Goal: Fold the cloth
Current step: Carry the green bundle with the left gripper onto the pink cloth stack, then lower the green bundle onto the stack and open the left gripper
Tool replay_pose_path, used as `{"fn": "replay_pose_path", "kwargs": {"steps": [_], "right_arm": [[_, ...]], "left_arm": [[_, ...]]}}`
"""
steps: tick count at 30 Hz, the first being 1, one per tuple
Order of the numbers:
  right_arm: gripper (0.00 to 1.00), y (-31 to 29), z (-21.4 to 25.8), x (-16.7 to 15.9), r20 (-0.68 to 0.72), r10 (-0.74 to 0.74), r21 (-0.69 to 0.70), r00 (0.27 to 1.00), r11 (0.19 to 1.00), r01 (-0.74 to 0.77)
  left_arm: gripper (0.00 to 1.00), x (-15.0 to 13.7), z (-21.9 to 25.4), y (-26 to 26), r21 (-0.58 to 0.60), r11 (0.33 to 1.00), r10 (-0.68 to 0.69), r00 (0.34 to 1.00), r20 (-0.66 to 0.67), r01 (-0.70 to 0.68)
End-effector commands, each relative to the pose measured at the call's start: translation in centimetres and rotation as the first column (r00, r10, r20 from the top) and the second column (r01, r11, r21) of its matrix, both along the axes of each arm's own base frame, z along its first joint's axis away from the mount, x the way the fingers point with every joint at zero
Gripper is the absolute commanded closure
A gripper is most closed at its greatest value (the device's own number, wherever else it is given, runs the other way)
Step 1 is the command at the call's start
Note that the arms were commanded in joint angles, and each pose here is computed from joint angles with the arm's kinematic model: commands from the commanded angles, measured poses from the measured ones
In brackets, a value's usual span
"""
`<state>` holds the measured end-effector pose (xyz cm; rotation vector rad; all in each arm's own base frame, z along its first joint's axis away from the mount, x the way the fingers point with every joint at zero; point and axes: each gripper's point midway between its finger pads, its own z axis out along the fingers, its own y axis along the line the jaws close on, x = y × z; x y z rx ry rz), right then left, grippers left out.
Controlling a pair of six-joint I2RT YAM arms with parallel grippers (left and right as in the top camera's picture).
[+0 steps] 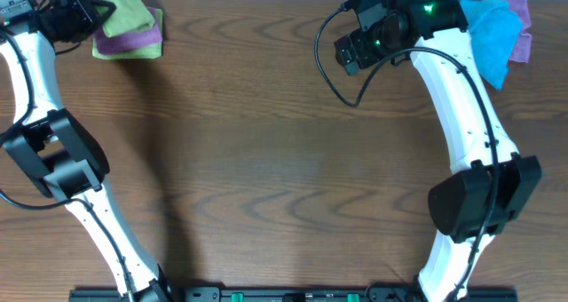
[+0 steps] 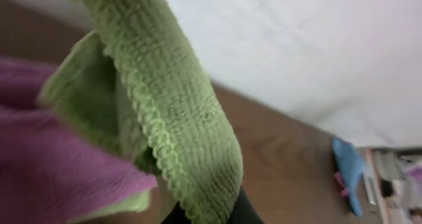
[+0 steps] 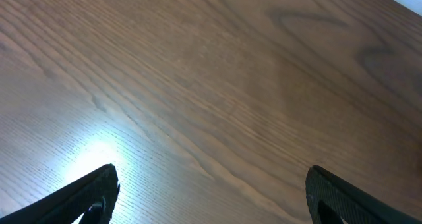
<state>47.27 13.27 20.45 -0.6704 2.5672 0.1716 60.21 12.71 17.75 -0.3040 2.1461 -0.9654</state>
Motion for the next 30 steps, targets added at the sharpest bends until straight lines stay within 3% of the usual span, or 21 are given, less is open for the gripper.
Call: {"fn": "replay_pose_path", "kwargs": {"steps": [1,18,30], "right_arm": [[0.09,-0.3,0.5,0.1,0.018,0.007,-0.011,1.000,1.000,-0.007],[0.10,-0.3,0.5,0.1,0.016,0.006,-0.011,1.000,1.000,-0.006],[0.10,-0.4,0.3,-0.2,0.003,0.006,-0.014,1.000,1.000,-0.006]], "left_arm": [[0.94,0.2,3.0,-1.5,-0.077,0.995,-0.059,0.995,0.075,0.065],[0.94,-0.3,-0.7,-4.5,-0.059,0.990,-0.127,0.992,-0.016,0.126],[0.94,-0.8,-4.1,-2.1,0.089,0.994,-0.051,0.993,-0.107,0.061]]}}
